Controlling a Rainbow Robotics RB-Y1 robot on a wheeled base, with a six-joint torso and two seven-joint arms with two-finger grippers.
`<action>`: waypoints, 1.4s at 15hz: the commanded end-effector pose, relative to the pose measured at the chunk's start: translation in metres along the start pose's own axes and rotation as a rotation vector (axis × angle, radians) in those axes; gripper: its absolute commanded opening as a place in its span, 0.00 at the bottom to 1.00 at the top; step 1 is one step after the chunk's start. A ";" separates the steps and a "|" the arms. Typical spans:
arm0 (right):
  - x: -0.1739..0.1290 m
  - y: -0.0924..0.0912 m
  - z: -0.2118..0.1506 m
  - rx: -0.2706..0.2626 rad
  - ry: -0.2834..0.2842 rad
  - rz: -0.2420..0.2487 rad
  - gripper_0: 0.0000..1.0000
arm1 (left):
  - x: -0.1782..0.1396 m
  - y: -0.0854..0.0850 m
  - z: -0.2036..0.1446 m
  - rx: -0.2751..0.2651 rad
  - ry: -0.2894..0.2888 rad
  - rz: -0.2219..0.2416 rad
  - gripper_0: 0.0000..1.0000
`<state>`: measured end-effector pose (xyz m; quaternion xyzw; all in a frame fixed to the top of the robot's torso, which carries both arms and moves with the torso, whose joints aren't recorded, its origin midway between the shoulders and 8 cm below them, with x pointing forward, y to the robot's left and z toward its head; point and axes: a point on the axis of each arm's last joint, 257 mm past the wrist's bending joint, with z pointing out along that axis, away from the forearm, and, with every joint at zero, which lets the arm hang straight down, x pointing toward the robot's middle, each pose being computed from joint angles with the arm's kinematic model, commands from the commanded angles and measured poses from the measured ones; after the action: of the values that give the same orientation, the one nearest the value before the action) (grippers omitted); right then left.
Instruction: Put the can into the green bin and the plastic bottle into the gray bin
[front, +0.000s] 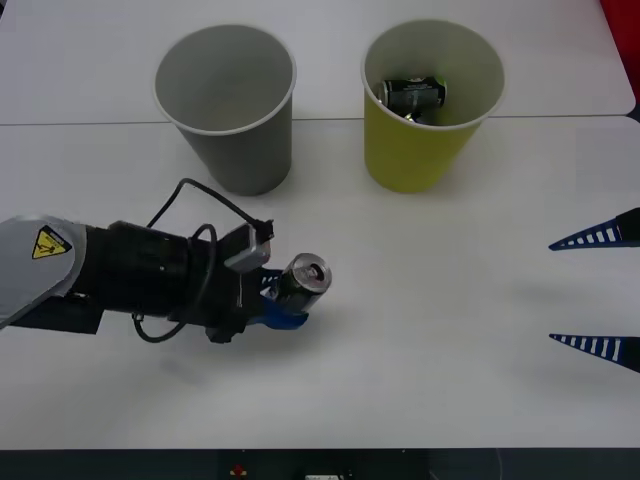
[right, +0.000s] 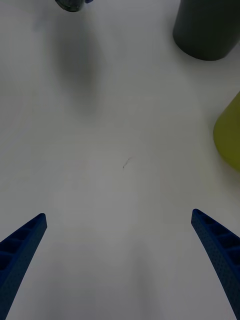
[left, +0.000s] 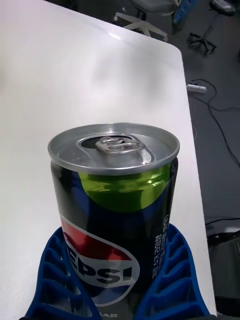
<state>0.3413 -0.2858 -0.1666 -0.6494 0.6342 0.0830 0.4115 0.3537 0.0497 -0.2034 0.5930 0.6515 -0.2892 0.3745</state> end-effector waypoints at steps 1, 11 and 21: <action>0.000 0.000 0.000 0.000 0.000 0.000 1.00 | -0.023 0.000 -0.005 -0.066 0.020 -0.048 0.00; 0.000 0.000 0.000 0.000 0.000 0.000 1.00 | -0.104 0.038 -0.046 -0.241 0.130 0.020 0.00; 0.000 0.000 0.000 0.000 0.000 0.000 1.00 | -0.221 0.143 -0.026 -0.369 0.149 0.036 0.00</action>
<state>0.3413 -0.2858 -0.1666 -0.6494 0.6342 0.0830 0.4115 0.4897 -0.0252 0.0021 0.5499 0.7066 -0.1156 0.4301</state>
